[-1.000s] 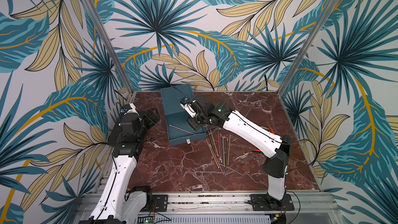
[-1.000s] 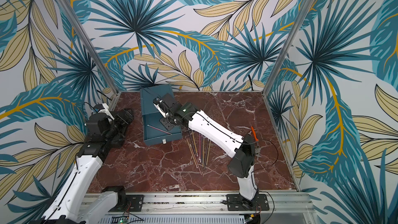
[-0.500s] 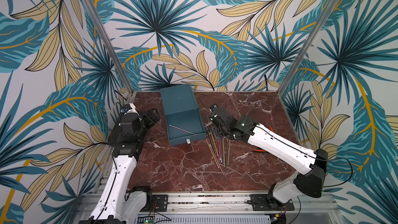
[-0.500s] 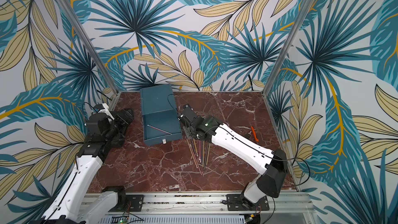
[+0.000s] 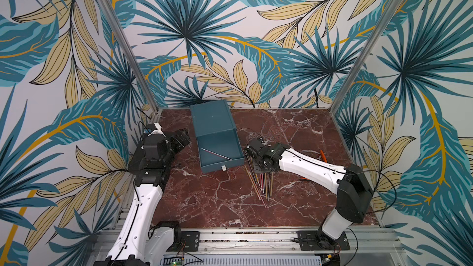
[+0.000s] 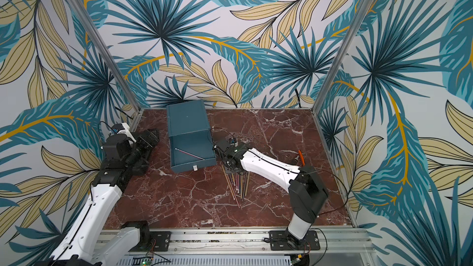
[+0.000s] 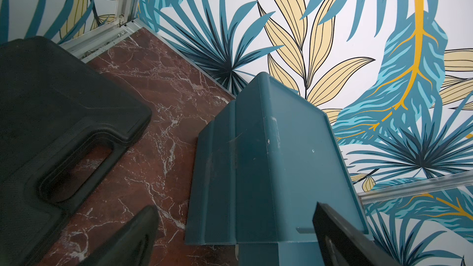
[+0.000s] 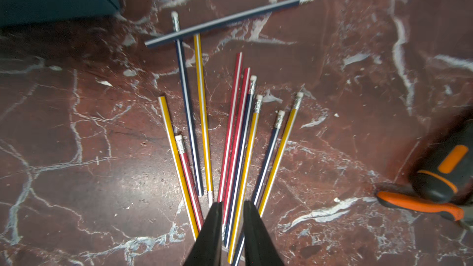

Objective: Please place the pencils in the drawer according to their color
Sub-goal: Pick up the pencil from the center of the board, then place the pencil in the drawer, then pick up the pencil from the center of the board.

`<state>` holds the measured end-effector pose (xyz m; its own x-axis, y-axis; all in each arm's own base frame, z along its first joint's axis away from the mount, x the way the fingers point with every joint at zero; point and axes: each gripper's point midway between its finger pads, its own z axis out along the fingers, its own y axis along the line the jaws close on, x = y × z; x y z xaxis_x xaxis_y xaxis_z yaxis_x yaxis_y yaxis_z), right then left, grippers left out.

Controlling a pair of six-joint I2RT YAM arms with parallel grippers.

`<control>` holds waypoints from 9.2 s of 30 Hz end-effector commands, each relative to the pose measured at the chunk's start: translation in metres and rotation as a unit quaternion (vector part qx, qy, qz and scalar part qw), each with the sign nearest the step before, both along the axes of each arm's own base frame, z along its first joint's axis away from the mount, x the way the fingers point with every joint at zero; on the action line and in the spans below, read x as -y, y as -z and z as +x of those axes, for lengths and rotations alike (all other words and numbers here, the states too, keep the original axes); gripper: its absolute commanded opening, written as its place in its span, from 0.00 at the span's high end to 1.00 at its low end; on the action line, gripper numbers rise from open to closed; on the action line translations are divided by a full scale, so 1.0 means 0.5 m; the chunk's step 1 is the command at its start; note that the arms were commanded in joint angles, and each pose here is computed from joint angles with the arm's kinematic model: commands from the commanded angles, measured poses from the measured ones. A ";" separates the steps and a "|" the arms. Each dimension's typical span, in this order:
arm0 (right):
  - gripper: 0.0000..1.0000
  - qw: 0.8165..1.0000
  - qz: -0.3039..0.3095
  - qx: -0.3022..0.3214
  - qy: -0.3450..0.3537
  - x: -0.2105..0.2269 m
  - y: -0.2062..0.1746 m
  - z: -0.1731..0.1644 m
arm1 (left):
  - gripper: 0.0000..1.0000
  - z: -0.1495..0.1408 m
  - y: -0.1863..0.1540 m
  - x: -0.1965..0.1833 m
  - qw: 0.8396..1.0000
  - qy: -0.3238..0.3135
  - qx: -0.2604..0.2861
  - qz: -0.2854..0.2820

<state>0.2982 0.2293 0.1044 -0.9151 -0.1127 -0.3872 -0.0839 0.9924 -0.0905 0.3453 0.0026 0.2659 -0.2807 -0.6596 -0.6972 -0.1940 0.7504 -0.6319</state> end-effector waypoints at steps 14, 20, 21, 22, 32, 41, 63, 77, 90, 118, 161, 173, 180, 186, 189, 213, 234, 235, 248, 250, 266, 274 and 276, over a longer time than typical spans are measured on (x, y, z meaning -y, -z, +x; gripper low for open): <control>0.82 0.995 0.046 -0.072 0.053 -0.011 0.132 0.020 | 0.00 0.000 0.016 -0.011 1.000 -0.004 -0.008 0.011; 0.82 0.994 0.036 -0.083 0.066 0.006 0.160 0.015 | 0.00 0.000 0.018 -0.011 1.000 -0.004 -0.009 0.011; 0.82 0.994 0.032 -0.084 0.068 0.009 0.164 0.014 | 0.00 -0.001 0.018 -0.011 1.000 -0.004 -0.009 0.011; 0.82 0.993 0.030 -0.085 0.070 0.013 0.167 0.014 | 0.00 -0.001 0.018 -0.011 1.000 -0.004 -0.009 0.011; 0.82 0.993 0.037 -0.092 0.066 0.006 0.185 0.016 | 0.00 -0.001 0.019 -0.010 1.000 -0.003 -0.009 0.011; 0.82 0.992 0.026 -0.101 0.070 0.016 0.204 0.014 | 0.00 -0.002 0.018 -0.011 1.000 -0.004 -0.009 0.012; 0.97 0.992 0.019 -0.112 0.061 0.024 0.225 0.016 | 0.00 -0.013 0.010 -0.017 1.000 -0.011 -0.004 0.020; 1.00 0.996 0.036 -0.063 0.052 0.025 0.147 0.036 | 0.00 -0.013 0.006 -0.017 1.000 -0.011 -0.001 0.021; 1.00 0.998 0.066 -0.013 0.017 0.011 0.053 0.054 | 0.00 -0.012 0.007 -0.015 1.000 -0.009 -0.001 0.019; 1.00 0.912 0.159 0.240 -0.291 -0.157 -0.423 0.121 | 0.00 -0.006 0.005 -0.007 1.000 0.002 0.007 0.009; 0.70 0.901 0.086 0.133 -0.405 -0.330 -0.280 0.086 | 0.00 -0.017 -0.002 -0.016 1.000 -0.010 0.007 0.018; 0.69 0.926 0.098 0.192 -0.310 -0.285 -0.383 0.110 | 0.00 -0.018 -0.003 -0.015 1.000 -0.009 0.007 0.018; 0.67 0.952 0.066 0.222 -0.200 -0.183 -0.411 0.111 | 0.00 -0.016 -0.007 -0.014 1.000 -0.008 0.010 0.018; 0.66 0.974 0.057 0.191 -0.108 -0.084 -0.359 0.089 | 0.00 -0.015 -0.002 -0.015 1.000 -0.008 0.008 0.018; 0.66 0.982 0.056 0.163 -0.075 -0.048 -0.313 0.072 | 0.00 -0.014 -0.001 -0.016 1.000 -0.009 0.006 0.018; 0.71 0.995 0.009 -0.083 0.053 0.010 0.075 0.002 | 0.00 -0.015 0.015 -0.017 1.000 -0.010 -0.005 0.020; 0.76 0.988 0.009 -0.129 0.081 0.028 0.179 0.000 | 0.00 -0.013 0.020 -0.019 1.000 -0.012 -0.008 0.020; 0.76 0.988 0.009 -0.129 0.082 0.029 0.181 0.000 | 0.00 -0.013 0.021 -0.019 1.000 -0.012 -0.008 0.020; 0.81 0.987 0.012 -0.137 0.086 0.036 0.202 0.001 | 0.00 -0.013 0.020 -0.019 1.000 -0.012 -0.007 0.018; 0.82 0.986 0.010 -0.139 0.087 0.038 0.208 0.000 | 0.00 -0.013 0.019 -0.019 1.000 -0.012 -0.008 0.019; 0.94 0.983 0.019 -0.156 0.093 0.056 0.238 -0.003 | 0.00 -0.011 0.013 -0.018 1.000 -0.012 -0.004 0.016; 1.00 0.986 0.026 -0.143 0.077 0.050 0.211 0.006 | 0.00 -0.011 0.012 -0.018 1.000 -0.012 -0.003 0.017; 1.00 0.988 0.027 -0.132 0.075 0.052 0.196 0.011 | 0.00 -0.011 0.012 -0.018 1.000 -0.012 -0.004 0.017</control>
<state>0.3039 0.2178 0.0174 -0.9905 0.0566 -0.1256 0.0551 0.9984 0.0152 0.3396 0.0039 0.2623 -0.2825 -0.6435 -0.7114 -0.1957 0.7647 -0.6139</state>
